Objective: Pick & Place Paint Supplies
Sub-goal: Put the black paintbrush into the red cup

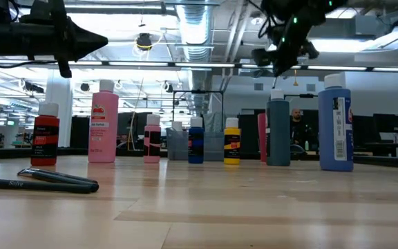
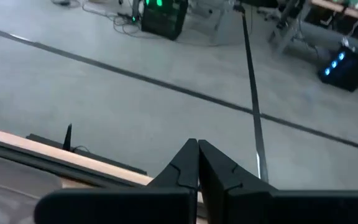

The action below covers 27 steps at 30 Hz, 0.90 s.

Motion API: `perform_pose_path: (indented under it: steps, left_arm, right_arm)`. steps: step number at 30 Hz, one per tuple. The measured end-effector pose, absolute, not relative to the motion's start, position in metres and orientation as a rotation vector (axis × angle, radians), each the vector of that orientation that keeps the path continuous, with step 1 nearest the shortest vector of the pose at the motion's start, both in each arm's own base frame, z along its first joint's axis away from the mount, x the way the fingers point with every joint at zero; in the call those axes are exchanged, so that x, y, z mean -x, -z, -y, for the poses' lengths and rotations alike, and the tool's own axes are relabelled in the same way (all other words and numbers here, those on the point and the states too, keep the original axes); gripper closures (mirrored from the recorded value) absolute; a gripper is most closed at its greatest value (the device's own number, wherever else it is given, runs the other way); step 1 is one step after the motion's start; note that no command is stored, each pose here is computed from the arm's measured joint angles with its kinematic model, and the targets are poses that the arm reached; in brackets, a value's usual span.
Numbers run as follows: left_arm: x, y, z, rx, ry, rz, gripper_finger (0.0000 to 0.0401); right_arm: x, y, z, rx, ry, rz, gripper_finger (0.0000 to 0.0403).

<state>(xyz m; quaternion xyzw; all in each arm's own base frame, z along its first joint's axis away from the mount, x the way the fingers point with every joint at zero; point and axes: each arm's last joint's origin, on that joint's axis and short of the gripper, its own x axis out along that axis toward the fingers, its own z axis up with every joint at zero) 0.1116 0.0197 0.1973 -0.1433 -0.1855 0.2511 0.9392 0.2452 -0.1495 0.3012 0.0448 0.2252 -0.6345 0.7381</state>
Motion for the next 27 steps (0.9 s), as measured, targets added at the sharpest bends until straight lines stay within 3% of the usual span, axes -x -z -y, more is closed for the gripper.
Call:
perform_pose_path:
  steps: [7, 14, 21, 27]
  left_arm:
    - [-0.112, -0.202, -0.019, 0.353, -0.464, 0.401, 0.0325]
    - [-0.127, -0.242, -0.013, 0.343, -0.243, 0.334, 0.024]
    - [-0.154, -0.266, -0.01, 0.335, -0.173, -0.259, 0.022]
    - [-0.177, -0.268, -0.004, 0.24, -0.09, -0.612, 0.0219]
  right_arm:
    - [-0.248, -0.272, 0.15, -0.035, 1.374, -0.513, 0.0403]
    - [-0.246, -0.275, 0.15, 0.016, 1.358, -0.544, 0.0383]
    - [-0.246, -0.274, 0.15, 0.019, 1.351, -0.553, 0.0318]
    - [-0.247, -0.274, 0.148, 0.019, 1.345, -0.553, 0.0274]
